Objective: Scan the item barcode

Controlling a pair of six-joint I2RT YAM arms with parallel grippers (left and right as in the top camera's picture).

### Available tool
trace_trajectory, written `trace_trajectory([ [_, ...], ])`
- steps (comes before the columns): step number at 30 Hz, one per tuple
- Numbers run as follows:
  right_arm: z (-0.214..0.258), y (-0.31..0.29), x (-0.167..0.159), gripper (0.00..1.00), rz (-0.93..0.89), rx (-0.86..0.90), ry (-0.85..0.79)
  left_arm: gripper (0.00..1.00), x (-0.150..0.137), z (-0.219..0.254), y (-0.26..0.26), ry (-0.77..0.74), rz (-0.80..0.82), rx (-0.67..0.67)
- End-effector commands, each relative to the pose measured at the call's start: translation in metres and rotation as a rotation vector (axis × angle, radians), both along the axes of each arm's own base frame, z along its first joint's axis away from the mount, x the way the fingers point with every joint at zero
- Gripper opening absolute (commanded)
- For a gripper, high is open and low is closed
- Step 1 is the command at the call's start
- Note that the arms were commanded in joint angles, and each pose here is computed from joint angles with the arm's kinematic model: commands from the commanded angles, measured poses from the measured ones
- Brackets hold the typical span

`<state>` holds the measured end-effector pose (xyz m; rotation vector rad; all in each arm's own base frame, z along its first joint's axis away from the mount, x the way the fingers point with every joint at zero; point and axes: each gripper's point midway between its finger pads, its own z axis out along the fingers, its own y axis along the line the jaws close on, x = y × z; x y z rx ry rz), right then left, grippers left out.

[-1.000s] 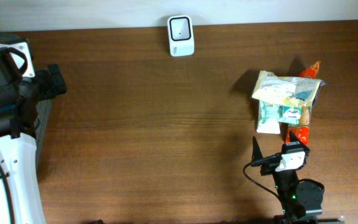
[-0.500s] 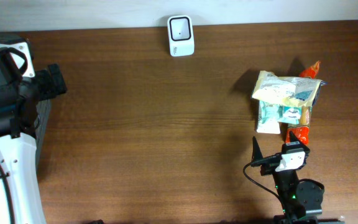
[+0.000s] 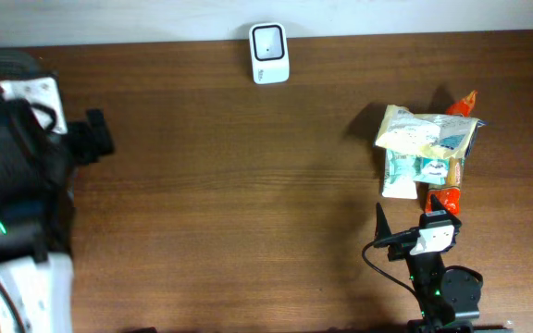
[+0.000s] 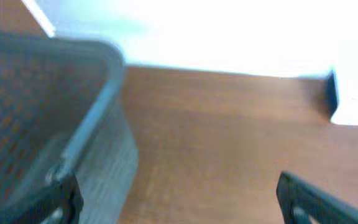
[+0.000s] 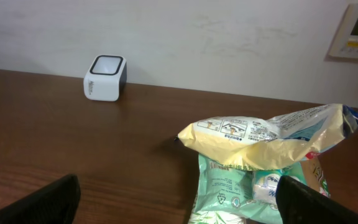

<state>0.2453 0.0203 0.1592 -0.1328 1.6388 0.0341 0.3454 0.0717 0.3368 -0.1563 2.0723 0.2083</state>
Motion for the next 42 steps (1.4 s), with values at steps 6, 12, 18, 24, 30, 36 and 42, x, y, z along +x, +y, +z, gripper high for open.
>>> trace_trajectory([
  [6, -0.002, -0.003, 0.0, 0.99, -0.016, -0.004, -0.001, 0.99, -0.053, -0.054, -0.061, -0.4, -0.242, 0.104],
  [12, -0.002, -0.003, 0.0, 0.99, -0.016, -0.004, 0.0, 0.99, -0.087, -0.106, -0.064, -0.545, -0.246, 0.16],
  [18, -0.002, -0.003, 0.0, 0.99, -0.016, -0.004, 0.0, 0.99, -0.098, -0.141, -0.064, -0.559, -0.251, 0.195],
  [24, -0.002, -0.003, 0.0, 0.99, -0.016, -0.004, 0.0, 0.99, -0.1, -0.181, -0.059, -0.4, -0.232, 0.174],
  [30, -0.003, -0.003, 0.0, 0.99, -0.016, -0.004, 0.001, 0.99, -0.1, -0.18, -0.059, -0.403, -0.232, 0.174],
  [36, -0.003, -0.003, 0.0, 0.99, -0.016, -0.004, 0.001, 0.99, -0.1, -0.18, -0.059, -0.402, -0.232, 0.174],
  [42, -0.003, -0.003, 0.0, 0.99, -0.016, -0.004, 0.001, 0.99, -0.1, -0.18, -0.059, -0.402, -0.232, 0.174],
])
